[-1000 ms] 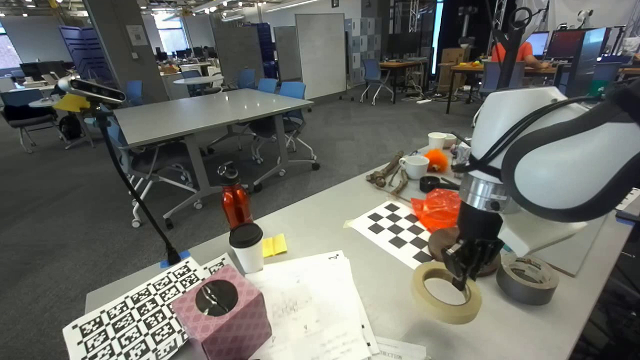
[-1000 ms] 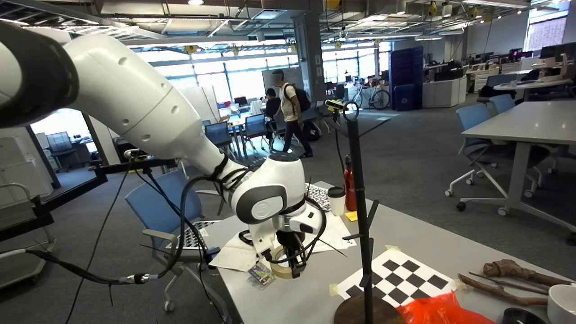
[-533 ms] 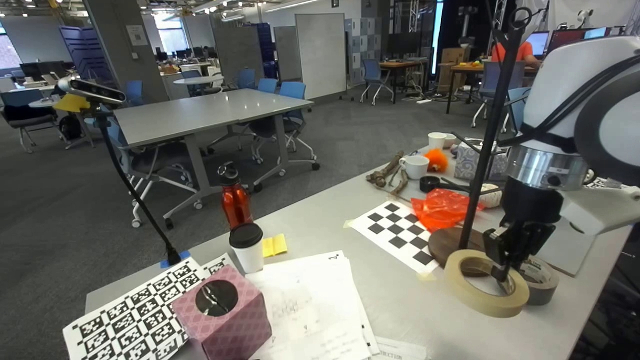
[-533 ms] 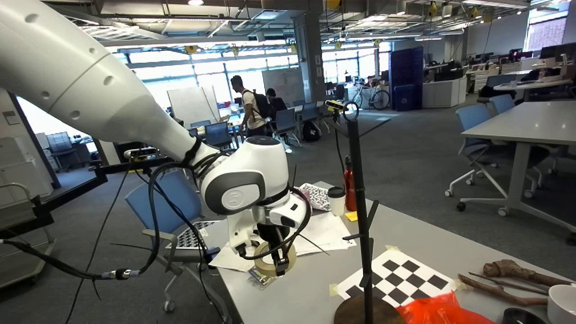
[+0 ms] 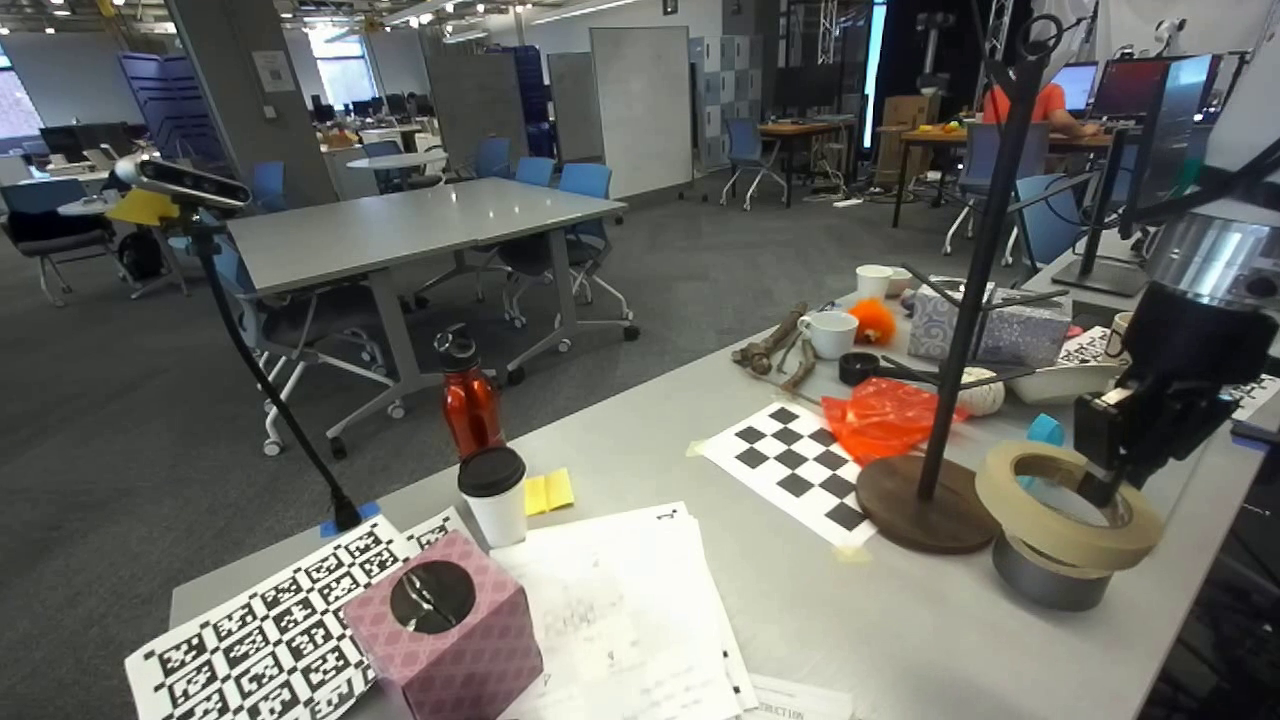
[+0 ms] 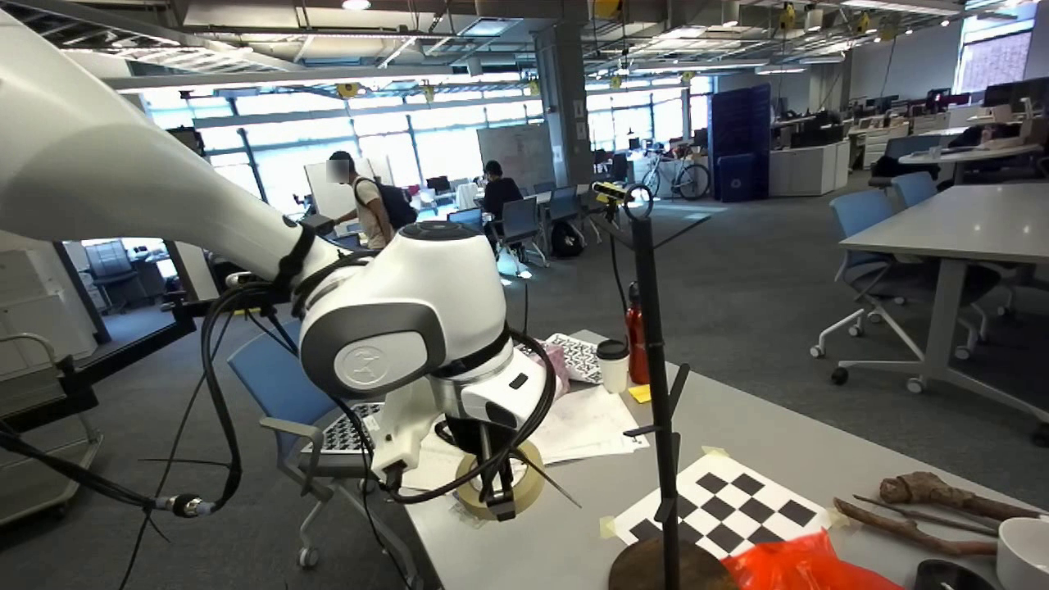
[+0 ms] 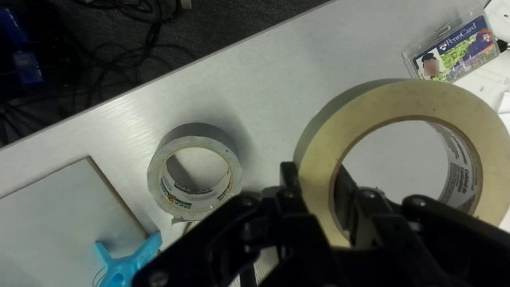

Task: Remove the masking tape from the object, put it on the table and replace it with the different masking tape from the table

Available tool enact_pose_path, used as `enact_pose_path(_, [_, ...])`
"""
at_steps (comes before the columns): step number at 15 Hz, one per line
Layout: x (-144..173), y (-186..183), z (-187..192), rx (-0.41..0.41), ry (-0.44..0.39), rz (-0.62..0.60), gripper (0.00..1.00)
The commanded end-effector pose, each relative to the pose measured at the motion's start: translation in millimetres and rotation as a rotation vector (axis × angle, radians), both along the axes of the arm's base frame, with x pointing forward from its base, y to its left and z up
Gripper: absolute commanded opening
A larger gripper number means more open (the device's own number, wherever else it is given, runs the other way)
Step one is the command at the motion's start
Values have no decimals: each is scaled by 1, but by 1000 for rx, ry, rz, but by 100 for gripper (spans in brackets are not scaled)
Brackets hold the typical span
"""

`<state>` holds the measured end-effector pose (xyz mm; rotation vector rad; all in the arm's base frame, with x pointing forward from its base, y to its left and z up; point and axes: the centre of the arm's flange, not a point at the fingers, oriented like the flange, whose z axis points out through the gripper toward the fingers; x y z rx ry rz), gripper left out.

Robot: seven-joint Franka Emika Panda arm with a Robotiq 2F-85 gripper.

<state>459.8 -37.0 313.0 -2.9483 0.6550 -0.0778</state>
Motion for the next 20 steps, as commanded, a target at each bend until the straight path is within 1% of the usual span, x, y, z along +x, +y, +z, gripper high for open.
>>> enact_pose_path(1, [-3, -1, 2, 0, -4, -4, 25])
enact_pose_path(5, [-6, 0, 2, 1, -2, -2, 25])
enact_pose_path(6, [-6, 0, 2, 1, -1, -2, 6])
enact_pose_path(10, [-10, -20, 10, -27, -5, -50, 6])
enact_pose_path(13, [-20, -50, 21, -44, -24, -132, 6])
enact_pose_path(17, [-32, -85, 38, -41, -52, -225, 6])
enact_pose_path(20, [-40, -96, 53, -38, -83, -260, 6])
